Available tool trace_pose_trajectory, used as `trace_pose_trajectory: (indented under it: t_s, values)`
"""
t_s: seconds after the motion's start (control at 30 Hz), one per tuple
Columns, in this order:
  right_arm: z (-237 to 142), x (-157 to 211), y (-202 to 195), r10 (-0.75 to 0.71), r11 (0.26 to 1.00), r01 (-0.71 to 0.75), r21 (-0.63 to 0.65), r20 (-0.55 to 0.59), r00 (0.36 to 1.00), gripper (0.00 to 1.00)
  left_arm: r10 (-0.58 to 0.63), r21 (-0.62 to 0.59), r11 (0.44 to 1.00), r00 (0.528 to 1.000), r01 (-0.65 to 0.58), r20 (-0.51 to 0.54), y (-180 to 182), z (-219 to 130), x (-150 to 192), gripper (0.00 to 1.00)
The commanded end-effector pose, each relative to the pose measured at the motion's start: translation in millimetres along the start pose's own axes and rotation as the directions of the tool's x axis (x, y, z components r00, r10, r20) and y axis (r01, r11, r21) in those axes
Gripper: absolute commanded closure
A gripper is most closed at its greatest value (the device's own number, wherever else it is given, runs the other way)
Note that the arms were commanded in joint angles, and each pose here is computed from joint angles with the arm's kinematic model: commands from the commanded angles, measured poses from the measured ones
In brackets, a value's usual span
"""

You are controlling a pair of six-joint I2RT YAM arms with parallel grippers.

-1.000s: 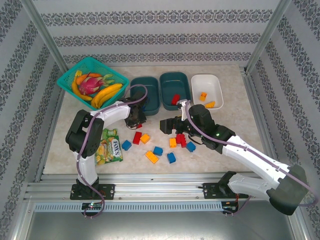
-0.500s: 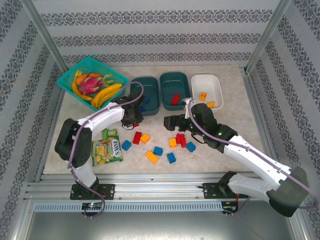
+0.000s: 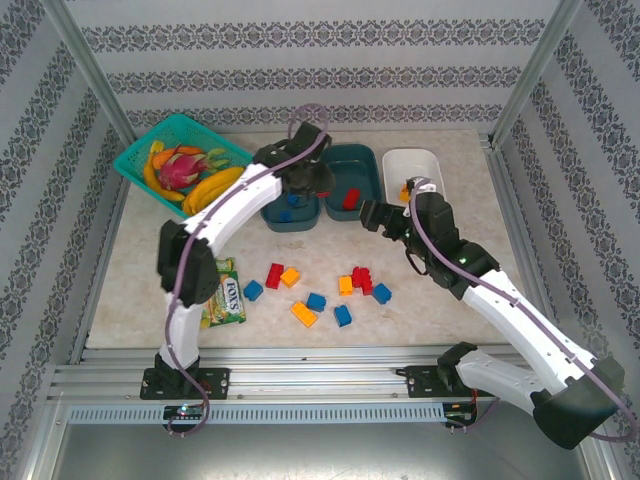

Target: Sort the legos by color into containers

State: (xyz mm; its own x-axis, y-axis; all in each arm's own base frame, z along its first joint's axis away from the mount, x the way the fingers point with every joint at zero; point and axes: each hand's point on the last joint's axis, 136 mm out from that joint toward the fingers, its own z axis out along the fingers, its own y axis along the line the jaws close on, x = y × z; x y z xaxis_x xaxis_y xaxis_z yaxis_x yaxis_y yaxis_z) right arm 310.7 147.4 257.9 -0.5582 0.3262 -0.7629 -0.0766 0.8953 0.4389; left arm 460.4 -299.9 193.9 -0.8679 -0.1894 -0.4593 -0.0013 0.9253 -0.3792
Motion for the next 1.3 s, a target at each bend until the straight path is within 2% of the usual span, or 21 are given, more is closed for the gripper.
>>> trace_pose_trajectory:
  t_s: [0.0, 0.23, 0.47, 0.73, 0.83, 0.97, 1.07, 1.27]
  values:
    - [-8, -11, -8, 0.033, 0.999, -0.033, 0.033, 0.024, 0.999, 0.03, 0.107, 0.022, 0.994, 0.994, -0.106, -0.028, -23, 22, 1, 0.71]
    - [-17, 0, -27, 0.095, 0.994, -0.095, 0.046, 0.017, 0.995, 0.03, 0.130, 0.004, 0.992, 0.990, -0.130, 0.047, -28, 76, -20, 0.71]
    - [-17, 11, -43, 0.178, 0.983, -0.178, 0.047, 0.012, 0.984, 0.03, 0.131, -0.067, 0.990, 0.988, -0.125, 0.087, -10, 116, -23, 0.70]
    - [-20, 14, -52, 0.195, 0.979, -0.195, 0.057, 0.005, 0.981, 0.03, 0.137, -0.126, 0.984, 0.987, -0.125, 0.085, 5, 142, -18, 0.67]
    - [-21, 16, -55, 0.200, 0.978, -0.199, 0.062, 0.002, 0.980, 0.03, 0.139, -0.130, 0.983, 0.987, -0.128, 0.081, 5, 146, -18, 0.60]
    - [-21, 18, -57, 0.202, 0.977, -0.201, 0.068, -0.005, 0.979, 0.03, 0.132, -0.123, 0.985, 0.987, -0.121, 0.086, 3, 140, -21, 0.45]
    - [-21, 19, -59, 0.190, 0.979, -0.188, 0.078, -0.015, 0.982, 0.03, 0.116, -0.092, 0.990, 0.987, -0.106, 0.114, -8, 121, -31, 0.34]
    - [-22, 29, -61, 0.110, 0.989, -0.099, 0.113, -0.102, 0.989, 0.05, 0.053, -0.018, 0.999, 0.979, -0.051, 0.196, -35, 47, -58, 0.30]
